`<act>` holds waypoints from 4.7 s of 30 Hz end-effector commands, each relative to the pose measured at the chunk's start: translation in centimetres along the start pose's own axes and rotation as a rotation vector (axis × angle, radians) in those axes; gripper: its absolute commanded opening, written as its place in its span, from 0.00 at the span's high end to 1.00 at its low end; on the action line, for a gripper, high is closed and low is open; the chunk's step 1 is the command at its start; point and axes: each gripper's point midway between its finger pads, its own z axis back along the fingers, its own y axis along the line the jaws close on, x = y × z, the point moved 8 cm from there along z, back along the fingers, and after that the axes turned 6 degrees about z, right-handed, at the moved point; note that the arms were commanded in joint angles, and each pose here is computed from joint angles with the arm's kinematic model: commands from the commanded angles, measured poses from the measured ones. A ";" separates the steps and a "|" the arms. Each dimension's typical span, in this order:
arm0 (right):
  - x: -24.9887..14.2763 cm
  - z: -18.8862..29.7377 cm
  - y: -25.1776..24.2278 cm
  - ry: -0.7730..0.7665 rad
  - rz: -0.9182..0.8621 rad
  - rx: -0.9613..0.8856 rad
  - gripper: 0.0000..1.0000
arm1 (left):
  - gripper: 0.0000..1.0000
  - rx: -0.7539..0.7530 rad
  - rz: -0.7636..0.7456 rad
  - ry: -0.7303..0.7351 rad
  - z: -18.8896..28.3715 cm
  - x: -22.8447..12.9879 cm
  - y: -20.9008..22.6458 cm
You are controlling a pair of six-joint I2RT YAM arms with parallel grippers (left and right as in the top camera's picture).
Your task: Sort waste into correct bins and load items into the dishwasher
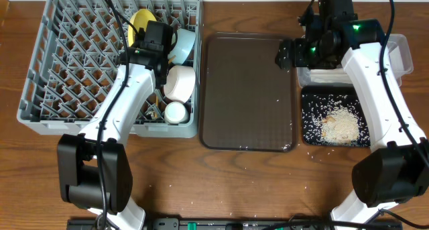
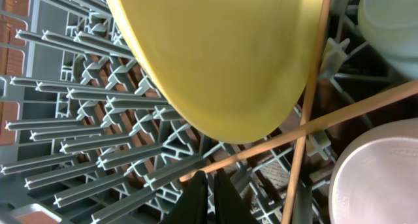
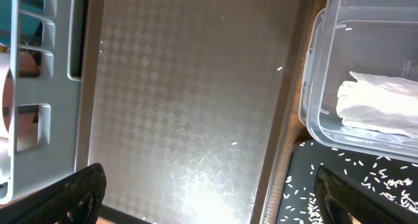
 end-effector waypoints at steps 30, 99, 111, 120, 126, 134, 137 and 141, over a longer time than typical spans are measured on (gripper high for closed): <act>0.0 0.1 0.4 -0.002 0.018 0.002 0.01 | 0.15 -0.489 0.215 -0.373 24.0 -8.0 10.1; 0.0 0.1 0.4 -0.002 0.017 0.002 0.01 | 0.10 -0.369 0.369 -0.880 3.7 -21.4 7.6; 0.0 0.1 0.4 -0.002 0.017 0.002 0.01 | 0.10 -0.370 0.369 -0.880 3.7 -21.4 7.6; 0.0 0.1 0.4 -0.002 0.017 0.002 0.01 | 0.10 -0.369 0.369 -0.880 3.7 -21.4 7.6; 0.0 0.1 0.1 -0.003 0.035 -0.037 0.01 | 0.10 -0.370 0.369 -0.880 3.7 -21.4 7.6; 1.2 0.2 -0.6 -0.079 0.050 -0.114 0.01 | 0.10 -0.369 0.369 -0.880 3.7 -21.4 7.6; 2.1 0.7 -0.6 -0.141 0.085 -0.125 0.01 | 0.10 -0.369 0.369 -0.880 3.7 -21.4 7.6; 4.0 2.8 -0.3 -0.318 0.139 -0.132 0.01 | 0.10 -0.370 0.369 -0.880 3.7 -21.4 7.6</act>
